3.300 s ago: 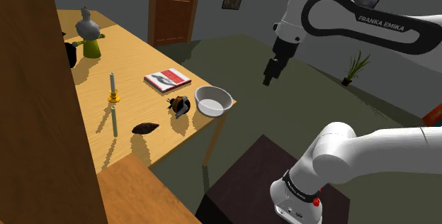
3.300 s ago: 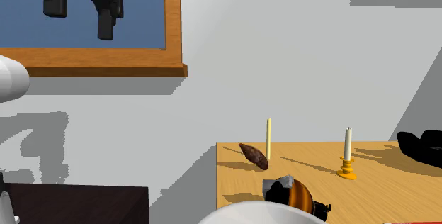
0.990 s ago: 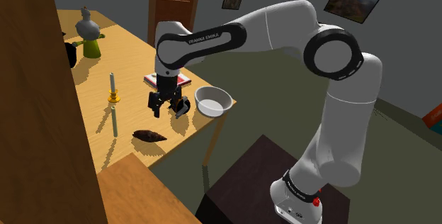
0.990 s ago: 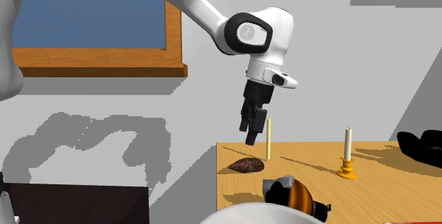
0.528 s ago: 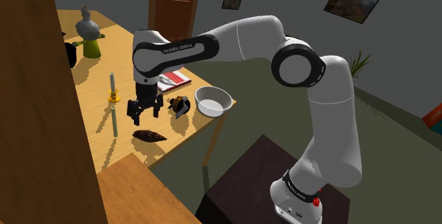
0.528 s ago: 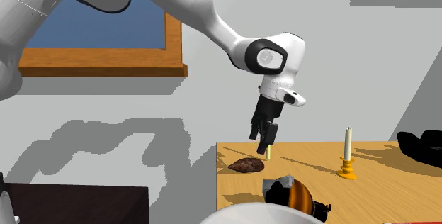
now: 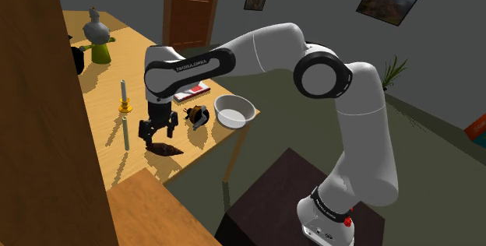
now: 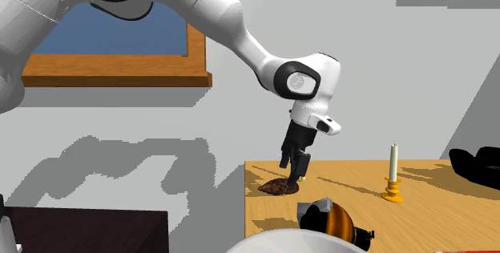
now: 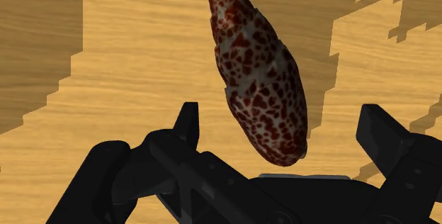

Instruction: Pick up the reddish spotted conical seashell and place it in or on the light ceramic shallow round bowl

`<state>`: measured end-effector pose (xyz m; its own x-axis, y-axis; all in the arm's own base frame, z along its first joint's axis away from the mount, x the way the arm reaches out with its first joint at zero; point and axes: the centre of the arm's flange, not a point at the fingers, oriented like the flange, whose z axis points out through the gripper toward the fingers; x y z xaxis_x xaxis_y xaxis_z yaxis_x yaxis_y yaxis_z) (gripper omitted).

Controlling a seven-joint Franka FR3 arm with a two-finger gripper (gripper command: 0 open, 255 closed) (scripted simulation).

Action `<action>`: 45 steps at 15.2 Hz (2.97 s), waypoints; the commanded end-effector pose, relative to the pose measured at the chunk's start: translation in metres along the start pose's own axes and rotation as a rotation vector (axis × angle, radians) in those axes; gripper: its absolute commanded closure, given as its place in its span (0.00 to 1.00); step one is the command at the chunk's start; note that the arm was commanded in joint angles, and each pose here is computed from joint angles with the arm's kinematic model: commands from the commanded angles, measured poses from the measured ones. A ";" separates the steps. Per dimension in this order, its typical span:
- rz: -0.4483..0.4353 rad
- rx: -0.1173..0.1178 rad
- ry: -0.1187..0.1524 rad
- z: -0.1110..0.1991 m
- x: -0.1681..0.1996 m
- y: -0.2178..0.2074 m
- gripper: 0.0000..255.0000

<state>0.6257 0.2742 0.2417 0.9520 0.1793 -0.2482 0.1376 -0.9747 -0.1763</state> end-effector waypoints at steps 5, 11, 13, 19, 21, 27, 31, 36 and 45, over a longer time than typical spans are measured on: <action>0.000 0.000 0.000 0.002 0.000 0.001 0.00; 0.000 0.000 0.000 0.003 0.001 0.000 1.00; 0.000 0.000 0.001 0.003 0.002 0.001 1.00; -0.031 -0.012 0.156 0.002 -0.045 0.001 0.00; -0.041 -0.017 0.200 0.010 -0.059 0.001 0.00; -0.041 -0.017 0.200 0.041 -0.052 0.001 0.00; -0.041 -0.017 0.200 0.044 -0.052 0.001 0.00; -0.041 -0.017 0.200 0.044 -0.052 0.001 1.00; -0.041 -0.017 0.200 0.044 -0.052 0.001 1.00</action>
<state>0.5646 0.2696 0.2125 0.9806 0.1904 -0.0471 0.1803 -0.9695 -0.1660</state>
